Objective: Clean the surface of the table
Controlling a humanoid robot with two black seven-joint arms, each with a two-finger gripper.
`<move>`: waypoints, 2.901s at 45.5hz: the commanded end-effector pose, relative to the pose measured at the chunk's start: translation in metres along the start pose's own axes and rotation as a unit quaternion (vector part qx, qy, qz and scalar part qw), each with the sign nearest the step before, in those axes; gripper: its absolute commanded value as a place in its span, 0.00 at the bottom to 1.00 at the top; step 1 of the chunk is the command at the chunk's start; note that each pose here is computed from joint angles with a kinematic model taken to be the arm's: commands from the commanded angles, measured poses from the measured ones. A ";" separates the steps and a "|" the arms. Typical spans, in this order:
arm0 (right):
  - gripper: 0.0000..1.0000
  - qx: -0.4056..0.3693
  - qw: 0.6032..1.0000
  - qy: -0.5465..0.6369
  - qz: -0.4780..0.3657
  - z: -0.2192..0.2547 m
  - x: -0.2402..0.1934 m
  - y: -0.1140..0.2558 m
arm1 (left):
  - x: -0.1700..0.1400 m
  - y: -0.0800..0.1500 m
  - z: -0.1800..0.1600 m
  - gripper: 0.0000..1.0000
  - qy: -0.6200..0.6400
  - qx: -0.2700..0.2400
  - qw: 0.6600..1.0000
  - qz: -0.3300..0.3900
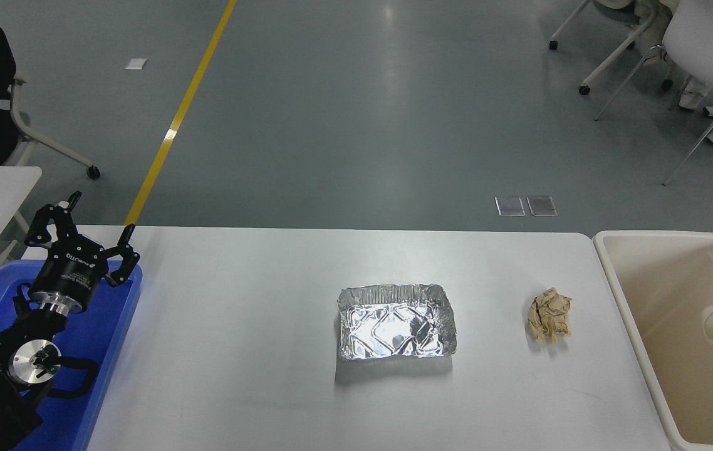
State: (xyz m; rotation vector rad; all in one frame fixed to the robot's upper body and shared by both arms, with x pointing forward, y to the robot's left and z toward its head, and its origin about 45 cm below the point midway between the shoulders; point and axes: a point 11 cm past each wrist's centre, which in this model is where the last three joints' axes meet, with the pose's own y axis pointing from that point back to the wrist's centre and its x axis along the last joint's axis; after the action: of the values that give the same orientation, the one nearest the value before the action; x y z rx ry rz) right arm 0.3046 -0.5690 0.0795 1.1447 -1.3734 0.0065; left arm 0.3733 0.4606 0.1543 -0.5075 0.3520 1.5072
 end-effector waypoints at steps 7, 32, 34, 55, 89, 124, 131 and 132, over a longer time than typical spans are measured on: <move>0.00 -0.008 1.000 0.008 -0.022 0.010 -0.025 0.001 | 0.000 0.000 0.000 1.00 0.000 0.000 1.000 0.000; 0.14 -0.005 1.000 -0.001 -0.017 0.006 -0.024 0.001 | 0.000 0.000 0.000 1.00 0.000 0.000 1.000 0.000; 0.25 -0.004 1.000 -0.005 -0.016 0.005 -0.023 0.000 | 0.000 0.000 0.000 1.00 0.000 0.000 1.000 0.000; 0.90 0.004 0.999 -0.015 0.033 -0.004 -0.002 0.000 | 0.000 0.000 0.000 1.00 0.000 0.000 1.000 0.000; 0.98 0.081 0.962 -0.218 0.142 -0.060 0.130 0.016 | 0.000 0.000 0.000 1.00 0.000 0.000 1.000 0.000; 0.98 0.324 0.759 -0.552 0.117 -0.169 0.187 0.060 | 0.000 0.000 0.000 1.00 0.000 0.000 1.000 0.000; 0.98 0.363 0.735 -0.565 0.090 -0.198 0.186 0.074 | 0.000 0.000 0.000 1.00 0.000 0.000 1.000 0.000; 0.98 0.369 0.731 -0.568 0.086 -0.202 0.186 0.076 | 0.000 0.000 0.000 1.00 0.000 0.000 1.000 0.000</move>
State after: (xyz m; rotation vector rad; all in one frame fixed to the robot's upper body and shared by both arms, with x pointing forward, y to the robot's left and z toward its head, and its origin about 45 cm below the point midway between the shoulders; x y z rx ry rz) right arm 0.4430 -0.5469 0.2804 1.5835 -2.6405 0.0018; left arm 0.3733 0.4607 0.1543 -0.5075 0.3520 1.5076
